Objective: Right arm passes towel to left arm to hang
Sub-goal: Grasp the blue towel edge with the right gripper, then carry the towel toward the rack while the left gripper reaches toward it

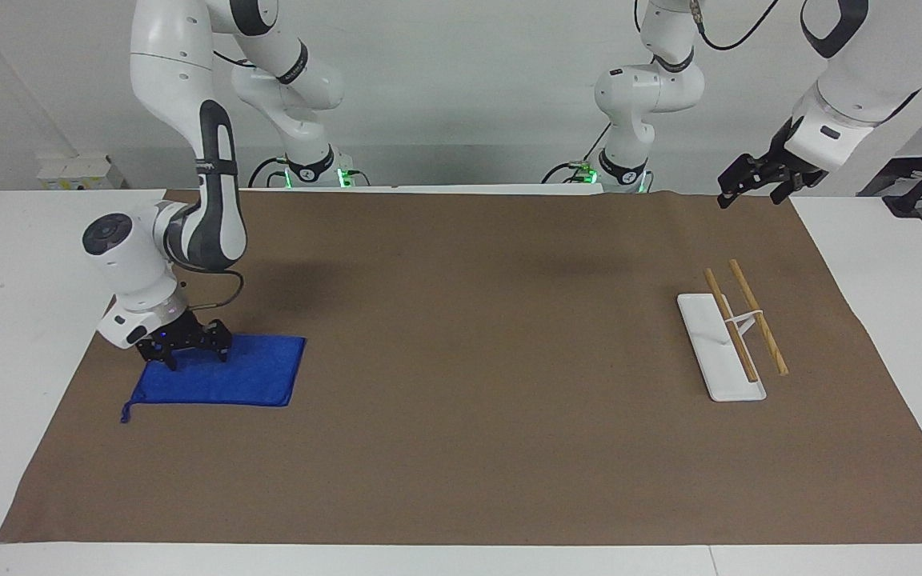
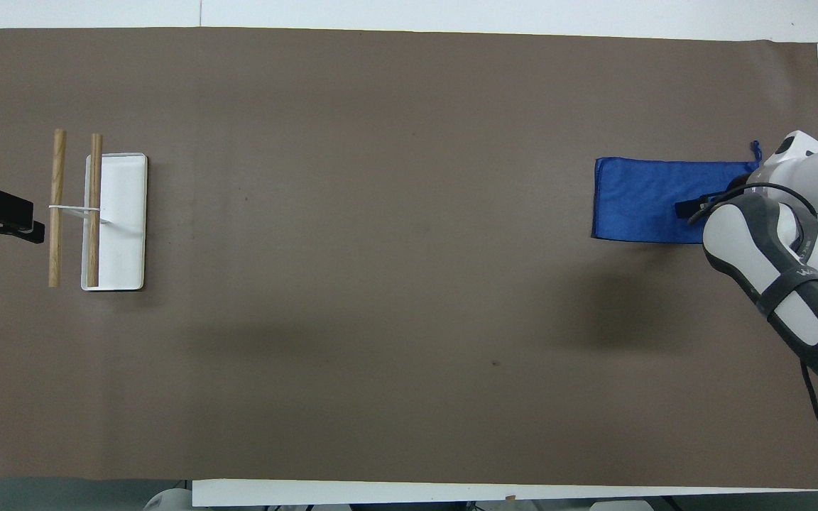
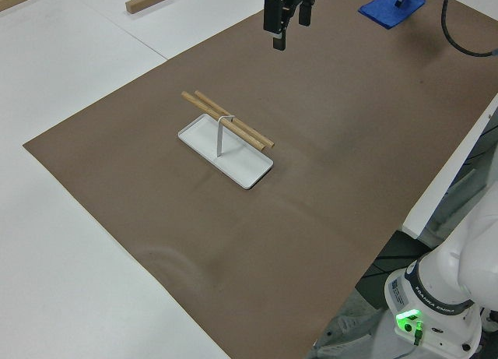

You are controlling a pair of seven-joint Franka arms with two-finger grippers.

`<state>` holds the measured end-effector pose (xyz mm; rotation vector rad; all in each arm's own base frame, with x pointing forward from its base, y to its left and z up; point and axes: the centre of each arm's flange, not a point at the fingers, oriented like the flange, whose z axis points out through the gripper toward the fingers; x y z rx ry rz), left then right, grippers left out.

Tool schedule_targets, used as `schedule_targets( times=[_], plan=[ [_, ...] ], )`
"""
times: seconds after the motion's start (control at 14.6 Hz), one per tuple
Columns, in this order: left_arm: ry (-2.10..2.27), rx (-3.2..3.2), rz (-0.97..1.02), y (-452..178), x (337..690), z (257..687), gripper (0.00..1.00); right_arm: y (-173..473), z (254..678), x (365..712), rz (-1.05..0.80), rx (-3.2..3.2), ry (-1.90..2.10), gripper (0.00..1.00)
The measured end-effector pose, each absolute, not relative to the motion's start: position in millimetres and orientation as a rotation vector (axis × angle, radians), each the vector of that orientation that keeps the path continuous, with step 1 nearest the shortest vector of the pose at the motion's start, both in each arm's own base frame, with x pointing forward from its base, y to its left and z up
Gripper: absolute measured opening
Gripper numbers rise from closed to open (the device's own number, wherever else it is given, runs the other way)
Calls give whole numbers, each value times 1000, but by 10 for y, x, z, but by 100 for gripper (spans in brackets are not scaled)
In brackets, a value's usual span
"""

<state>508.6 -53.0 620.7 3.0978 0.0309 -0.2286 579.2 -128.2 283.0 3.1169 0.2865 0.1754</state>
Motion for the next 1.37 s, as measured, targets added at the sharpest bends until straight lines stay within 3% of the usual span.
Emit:
schedule_targets(
  times=[0.62, 1.03, 1.37],
  plan=[
    [31, 3098, -229, -530, 5086, 6206, 100, -1205, 2964, 5814, 152, 3140, 245, 4],
    [31, 3098, -229, -530, 5086, 6206, 100, -269, 3904, 5807, -13, 3227, -91, 4],
    [31, 3098, -229, -530, 5086, 6206, 100, 1496, 4617, 5586, -141, 3252, -739, 4]
  ],
)
